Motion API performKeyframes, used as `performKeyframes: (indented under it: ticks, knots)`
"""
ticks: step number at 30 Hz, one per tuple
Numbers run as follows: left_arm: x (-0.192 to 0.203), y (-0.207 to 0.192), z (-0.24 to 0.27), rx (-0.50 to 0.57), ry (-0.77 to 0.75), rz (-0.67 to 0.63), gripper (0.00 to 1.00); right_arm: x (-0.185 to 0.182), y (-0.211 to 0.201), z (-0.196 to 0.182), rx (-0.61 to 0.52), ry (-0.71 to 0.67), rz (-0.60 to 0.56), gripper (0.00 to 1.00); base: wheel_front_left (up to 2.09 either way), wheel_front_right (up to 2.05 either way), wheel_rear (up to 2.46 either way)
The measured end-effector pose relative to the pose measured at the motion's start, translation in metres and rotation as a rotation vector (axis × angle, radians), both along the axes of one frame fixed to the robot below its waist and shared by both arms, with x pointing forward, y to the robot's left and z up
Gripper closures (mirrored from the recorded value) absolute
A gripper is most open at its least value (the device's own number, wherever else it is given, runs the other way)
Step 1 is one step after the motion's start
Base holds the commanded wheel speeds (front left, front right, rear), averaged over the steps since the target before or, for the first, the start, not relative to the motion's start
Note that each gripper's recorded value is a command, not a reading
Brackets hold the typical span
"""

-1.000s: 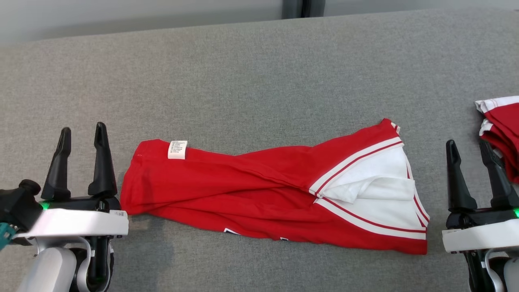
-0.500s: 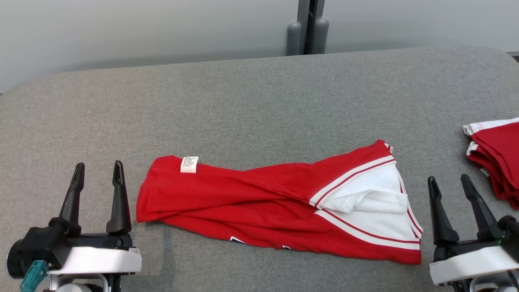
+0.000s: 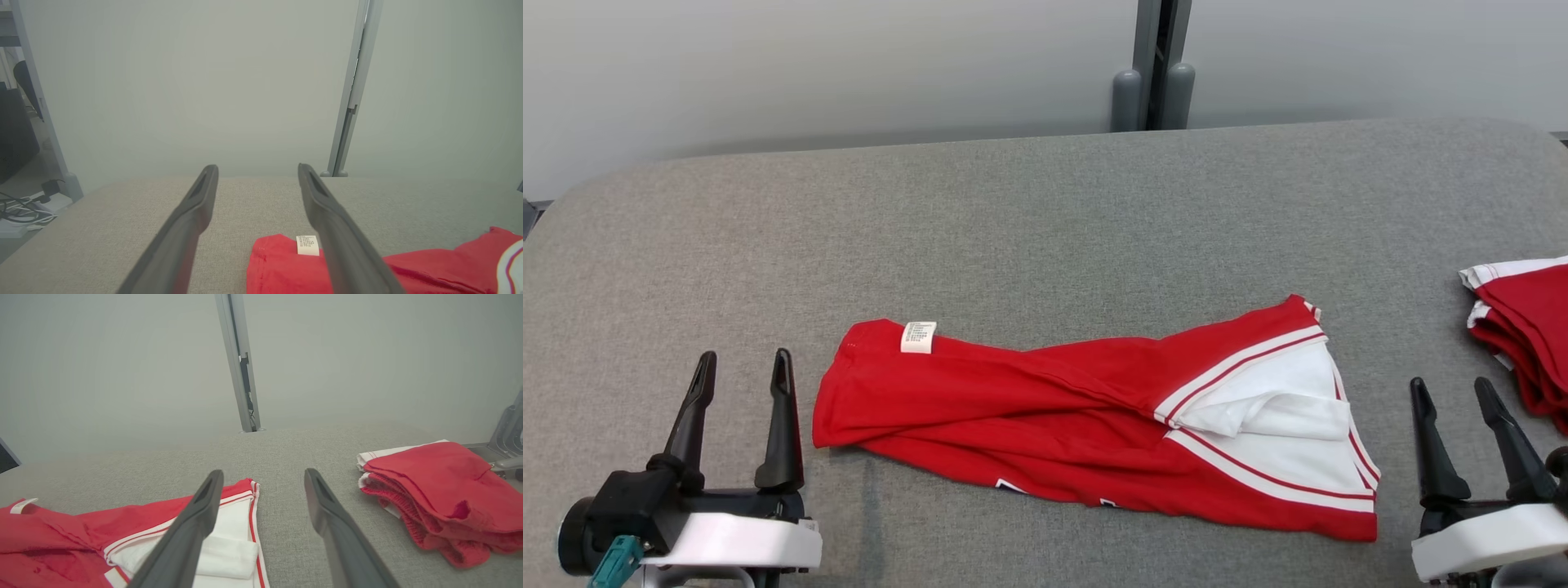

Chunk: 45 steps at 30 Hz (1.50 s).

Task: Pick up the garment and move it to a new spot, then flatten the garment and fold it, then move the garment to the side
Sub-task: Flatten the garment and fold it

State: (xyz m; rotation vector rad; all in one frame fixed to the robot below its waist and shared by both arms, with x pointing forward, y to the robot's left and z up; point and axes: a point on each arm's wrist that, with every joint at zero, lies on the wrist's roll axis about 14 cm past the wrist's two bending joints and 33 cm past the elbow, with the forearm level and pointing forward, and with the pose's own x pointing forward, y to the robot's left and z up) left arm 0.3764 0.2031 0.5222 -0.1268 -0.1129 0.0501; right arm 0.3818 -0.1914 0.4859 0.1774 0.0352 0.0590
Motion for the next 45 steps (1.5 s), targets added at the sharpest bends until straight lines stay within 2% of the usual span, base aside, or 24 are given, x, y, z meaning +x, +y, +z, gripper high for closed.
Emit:
performKeyframes:
  ticks: [6,17,21,23,24,28,34,38,45]
  knots:
    - [0.003,-0.002,-0.003,-0.008,0.006,-0.004,0.00,0.013,-0.007,-0.035,0.006,0.109,-0.012,0.00,0.00,0.00,0.00]
    - [0.011,-0.001,-0.011,-0.016,0.028,0.002,0.00,0.021,0.039,-0.120,0.050,0.388,0.106,0.00,0.00,0.00,0.00]
    - [0.013,-0.001,-0.012,-0.020,0.029,-0.001,0.00,0.021,0.052,-0.133,0.063,0.456,0.147,0.00,0.00,0.00,0.00]
    - [0.014,-0.001,-0.014,-0.021,0.033,0.001,0.00,0.022,0.056,-0.134,0.065,0.464,0.167,0.80,0.00,0.00,0.00]
    - [0.014,-0.001,-0.014,-0.022,0.034,0.002,0.00,0.022,0.060,-0.135,0.074,0.466,0.178,1.00,0.00,0.00,0.00]
    - [0.016,0.000,-0.014,-0.022,0.033,0.001,0.00,0.021,0.071,-0.131,0.105,0.447,0.202,1.00,0.00,0.00,0.00]
    - [0.021,-0.006,-0.015,-0.026,0.030,-0.015,0.00,0.027,0.060,-0.112,0.146,0.348,0.173,1.00,0.00,0.00,0.00]
    - [0.028,-0.011,-0.014,-0.028,0.023,-0.033,0.00,0.037,0.030,-0.096,0.123,0.281,0.122,1.00,0.00,0.00,0.00]
    - [0.034,-0.016,-0.017,-0.033,0.027,-0.051,0.00,0.051,-0.045,-0.077,0.042,0.223,-0.021,1.00,0.00,0.00,0.00]
